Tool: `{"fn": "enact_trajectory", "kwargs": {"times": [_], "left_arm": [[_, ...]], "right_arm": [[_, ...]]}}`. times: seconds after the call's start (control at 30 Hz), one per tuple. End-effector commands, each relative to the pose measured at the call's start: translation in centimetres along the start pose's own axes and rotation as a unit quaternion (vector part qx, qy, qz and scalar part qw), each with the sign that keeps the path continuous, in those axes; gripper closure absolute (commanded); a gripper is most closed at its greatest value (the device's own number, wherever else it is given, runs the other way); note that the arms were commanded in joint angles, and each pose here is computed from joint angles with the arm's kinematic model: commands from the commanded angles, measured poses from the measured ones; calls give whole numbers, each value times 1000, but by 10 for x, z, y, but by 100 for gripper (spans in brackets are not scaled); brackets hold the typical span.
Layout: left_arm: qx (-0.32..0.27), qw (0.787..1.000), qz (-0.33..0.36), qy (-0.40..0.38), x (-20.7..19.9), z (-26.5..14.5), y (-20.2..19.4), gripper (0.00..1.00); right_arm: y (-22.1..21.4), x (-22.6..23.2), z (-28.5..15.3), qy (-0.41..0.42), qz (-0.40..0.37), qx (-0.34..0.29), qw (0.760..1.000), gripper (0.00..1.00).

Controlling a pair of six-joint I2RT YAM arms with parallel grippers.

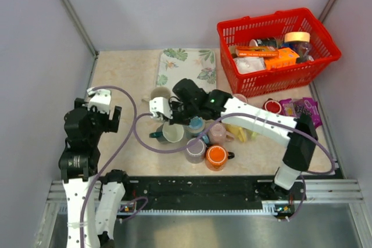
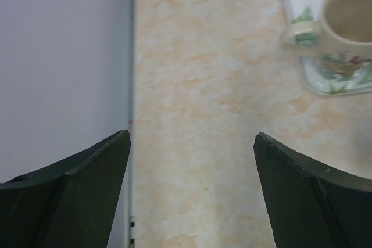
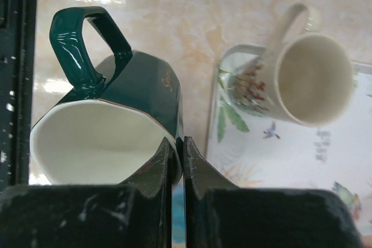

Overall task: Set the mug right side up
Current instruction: Place the cup at the corner of the board.

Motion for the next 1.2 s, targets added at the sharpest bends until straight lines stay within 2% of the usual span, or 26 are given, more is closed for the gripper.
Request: {"fn": "enact_trajectory", "kwargs": {"times": [0.0,0.07,0.2,0.33,0.37,0.43,0.5,0.6,0.63,0.73,0.87,0.97,1.07,1.17], "left_arm": [[-5,981,30,194,34,-33,-3,5],[25,969,24,244,41,-42,-10,1],[19,977,12,212,29,-54,-19,1],[44,978,21,204,23,-58,-32,1],[41,980,28,193,22,-60,-31,4],[33,990,60,123,11,-59,-31,11],[28,994,64,82,4,-59,-28,12],[-3,994,97,-56,-18,-62,-20,12],[-14,989,108,-95,-24,-66,-17,12],[-40,971,136,-191,-38,-72,-9,13],[-45,943,173,-280,-50,-67,-13,14],[-34,929,162,-331,-57,-55,-19,13],[-18,915,123,-383,-68,-43,-27,13],[-6,893,120,-435,-79,-29,-43,15]], "right_arm": [[21,8,22,48,32,8,998,100],[16,7,35,56,25,19,998,100],[3,7,57,66,22,45,997,100],[-10,5,70,66,10,73,995,100],[-12,6,72,67,8,77,995,100],[-16,7,75,75,-1,84,994,100],[-16,6,76,77,-4,84,993,100],[-9,4,75,73,-3,75,995,72],[-4,2,71,72,-3,68,995,66],[9,2,56,85,-25,33,996,55],[18,-1,36,75,-39,7,996,50],[16,-7,13,65,-33,-6,997,48],[7,-15,-17,38,-24,-15,999,45],[-2,-23,-52,-5,-8,-26,1000,38]]}}
Point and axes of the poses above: each gripper's point midway between its finger pads, its own z axis out along the fingers, its own x axis along the line the jaws close on, y = z × x, the point moved 8 cm from there along -z, back along the fingers, and after that the axes turned 8 degrees about z, right-handed, at the moved point
